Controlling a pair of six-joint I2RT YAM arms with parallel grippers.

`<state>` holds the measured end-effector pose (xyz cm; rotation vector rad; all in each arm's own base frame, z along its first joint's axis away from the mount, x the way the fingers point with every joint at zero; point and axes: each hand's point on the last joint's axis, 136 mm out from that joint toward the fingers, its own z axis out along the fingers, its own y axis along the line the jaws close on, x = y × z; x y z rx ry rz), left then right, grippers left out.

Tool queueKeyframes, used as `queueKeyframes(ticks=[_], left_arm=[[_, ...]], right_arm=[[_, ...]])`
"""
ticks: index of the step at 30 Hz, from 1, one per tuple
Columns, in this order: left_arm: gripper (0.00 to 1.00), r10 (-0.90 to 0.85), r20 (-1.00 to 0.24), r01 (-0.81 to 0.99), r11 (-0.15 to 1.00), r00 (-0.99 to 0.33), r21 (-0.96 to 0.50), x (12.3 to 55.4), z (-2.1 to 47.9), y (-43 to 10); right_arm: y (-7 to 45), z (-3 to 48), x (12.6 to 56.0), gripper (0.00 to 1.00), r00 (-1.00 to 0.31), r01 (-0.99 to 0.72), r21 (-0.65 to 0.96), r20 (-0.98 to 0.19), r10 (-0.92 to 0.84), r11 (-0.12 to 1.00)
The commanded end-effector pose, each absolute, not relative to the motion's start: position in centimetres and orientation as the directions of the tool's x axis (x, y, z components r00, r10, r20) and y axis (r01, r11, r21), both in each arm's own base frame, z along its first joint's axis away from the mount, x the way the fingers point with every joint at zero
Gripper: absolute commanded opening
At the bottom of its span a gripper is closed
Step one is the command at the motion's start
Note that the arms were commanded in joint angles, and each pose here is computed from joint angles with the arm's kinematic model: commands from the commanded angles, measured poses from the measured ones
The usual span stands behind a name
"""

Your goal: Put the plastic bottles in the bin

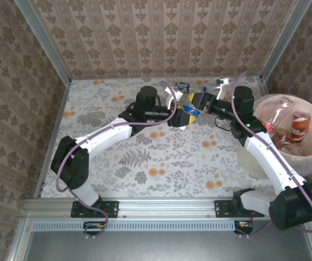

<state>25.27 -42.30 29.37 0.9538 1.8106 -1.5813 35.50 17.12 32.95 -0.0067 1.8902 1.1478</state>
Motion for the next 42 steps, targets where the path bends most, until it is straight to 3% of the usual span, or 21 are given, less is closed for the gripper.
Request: queueKeyframes(ticks=[1,5,12,22,27,34,42], left_arm=[[0.66,0.13,-0.802,0.81,0.026,-0.584,-0.586,25.2,31.6,-42.4],[0.87,0.106,-0.818,0.824,0.053,-0.566,-0.563,25.3,32.3,-41.7],[1.0,0.036,-0.836,0.833,0.126,-0.547,-0.539,26.3,33.2,-39.7],[1.0,-0.162,-0.78,0.683,0.398,-0.605,-0.613,32.0,30.8,-35.0],[1.0,-0.268,-0.722,0.465,0.614,-0.638,-0.638,35.3,27.0,-30.8],[1.0,-0.412,-0.596,0.27,0.617,-0.689,-0.739,37.3,23.2,-27.1],[1.0,-0.45,-0.59,0.172,0.679,-0.671,-0.714,37.9,21.6,-25.2]], right_arm=[[16.6,33.7,35.0,0.49,-0.554,-0.436,0.655,-0.736,0.389,0.617],[15.5,33.7,35.1,0.48,-0.53,-0.406,0.627,-0.754,0.388,0.665],[11.9,35.4,34.3,0.48,-0.446,-0.34,0.534,-0.816,0.367,0.774],[5.7,40.2,31.3,0.47,-0.266,-0.196,0.333,-0.923,0.277,0.922],[3.3,43.2,28.9,0.48,-0.197,-0.125,0.235,-0.958,0.208,0.964],[-0.9,45.5,26.7,0.47,-0.191,0.031,0.182,-0.964,0.184,0.983],[-7.8,44.6,25.0,0.48,-0.296,0.336,0.023,-0.947,0.128,0.942]])
